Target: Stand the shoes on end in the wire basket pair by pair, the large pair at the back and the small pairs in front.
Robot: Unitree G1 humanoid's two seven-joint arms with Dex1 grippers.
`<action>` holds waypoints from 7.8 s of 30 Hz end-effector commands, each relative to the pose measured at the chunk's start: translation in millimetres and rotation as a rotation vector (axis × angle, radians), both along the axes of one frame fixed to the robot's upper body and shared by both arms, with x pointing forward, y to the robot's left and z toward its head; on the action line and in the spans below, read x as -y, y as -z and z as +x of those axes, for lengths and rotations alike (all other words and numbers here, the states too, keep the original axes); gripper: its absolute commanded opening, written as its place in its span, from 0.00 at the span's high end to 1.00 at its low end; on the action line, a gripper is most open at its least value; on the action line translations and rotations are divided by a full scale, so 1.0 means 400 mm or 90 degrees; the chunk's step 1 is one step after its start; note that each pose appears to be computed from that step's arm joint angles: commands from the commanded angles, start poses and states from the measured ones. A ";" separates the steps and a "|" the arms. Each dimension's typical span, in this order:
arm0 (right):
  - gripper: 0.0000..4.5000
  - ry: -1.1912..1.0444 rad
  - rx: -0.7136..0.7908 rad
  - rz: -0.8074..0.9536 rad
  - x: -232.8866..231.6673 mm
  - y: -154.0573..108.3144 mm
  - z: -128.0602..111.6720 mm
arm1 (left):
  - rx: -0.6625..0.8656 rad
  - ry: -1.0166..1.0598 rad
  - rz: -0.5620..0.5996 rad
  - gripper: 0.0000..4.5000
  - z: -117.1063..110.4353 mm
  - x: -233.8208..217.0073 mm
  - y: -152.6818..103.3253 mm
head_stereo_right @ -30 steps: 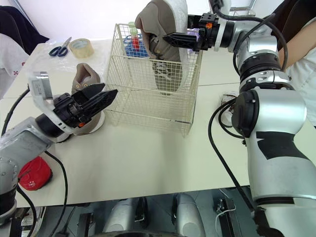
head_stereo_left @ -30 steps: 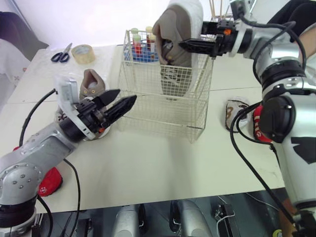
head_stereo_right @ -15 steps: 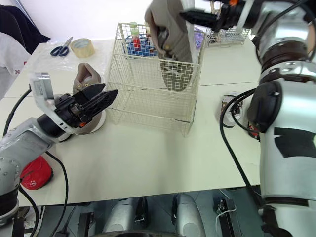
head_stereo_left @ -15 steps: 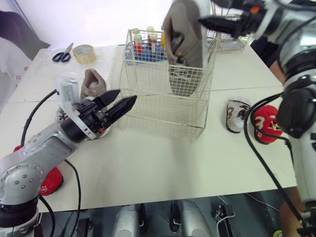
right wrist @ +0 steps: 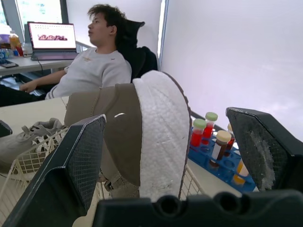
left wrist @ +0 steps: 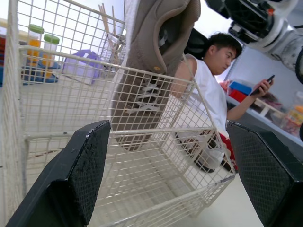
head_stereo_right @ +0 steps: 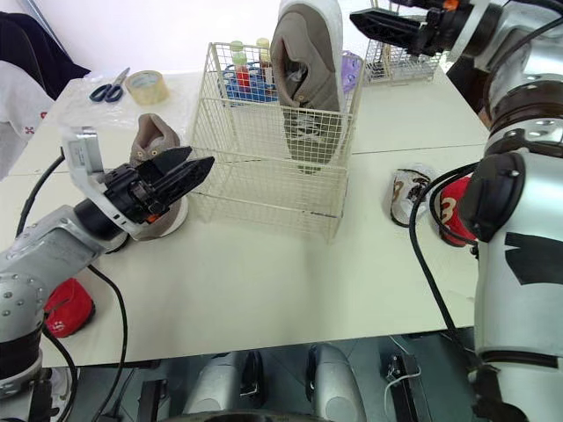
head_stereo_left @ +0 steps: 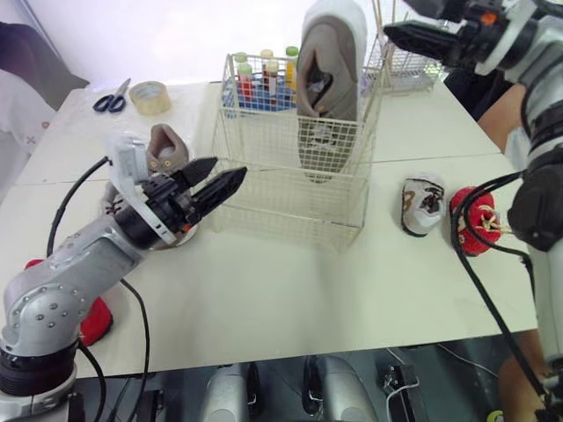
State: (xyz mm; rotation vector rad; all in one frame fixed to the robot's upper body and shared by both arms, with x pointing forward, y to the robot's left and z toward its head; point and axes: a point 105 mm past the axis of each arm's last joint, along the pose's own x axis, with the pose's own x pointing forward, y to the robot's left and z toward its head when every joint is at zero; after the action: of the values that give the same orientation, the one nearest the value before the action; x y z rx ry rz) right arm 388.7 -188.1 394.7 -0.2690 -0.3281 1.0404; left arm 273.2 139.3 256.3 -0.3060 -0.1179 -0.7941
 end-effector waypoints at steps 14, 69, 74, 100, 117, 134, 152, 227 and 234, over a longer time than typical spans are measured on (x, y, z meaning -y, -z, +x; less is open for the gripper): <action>0.01 -0.390 -0.115 -0.165 -0.211 0.136 -0.383 | -0.151 -0.296 0.144 0.05 0.178 -0.443 -0.059; 0.00 -0.191 -0.068 -0.236 -0.182 0.190 -0.316 | 0.396 -0.231 -0.113 0.91 0.227 -0.240 -0.599; 0.00 -0.139 -0.071 -0.225 -0.145 0.167 -0.323 | 0.478 -0.207 -0.093 0.91 0.242 -0.126 -0.607; 0.00 -0.041 -0.113 -0.214 -0.124 0.144 -0.417 | 0.515 -0.132 -0.057 0.91 0.345 0.145 -0.428; 0.00 -0.049 -0.116 -0.203 -0.130 0.136 -0.419 | 0.532 -0.174 -0.077 0.91 0.341 0.130 -0.442; 0.00 -0.054 -0.116 -0.191 -0.139 0.136 -0.418 | 0.546 -0.185 -0.074 0.91 0.335 0.145 -0.460; 0.00 -0.078 -0.116 -0.171 -0.150 0.137 -0.414 | 0.433 -0.184 -0.007 0.91 0.400 0.143 -0.219; 0.00 0.746 -0.374 0.172 0.127 0.697 -0.233 | -0.119 0.330 0.135 0.02 -0.269 0.210 0.179; 0.00 0.858 -0.385 0.183 0.168 0.749 -0.171 | -0.121 0.299 0.147 0.02 -0.268 0.204 0.170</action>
State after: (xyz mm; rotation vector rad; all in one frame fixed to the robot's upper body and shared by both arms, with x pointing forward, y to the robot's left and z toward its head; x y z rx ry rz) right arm 316.1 -244.8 89.9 0.1205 0.2994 -0.2182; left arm 172.0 60.5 178.1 -0.1950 0.2807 -1.2062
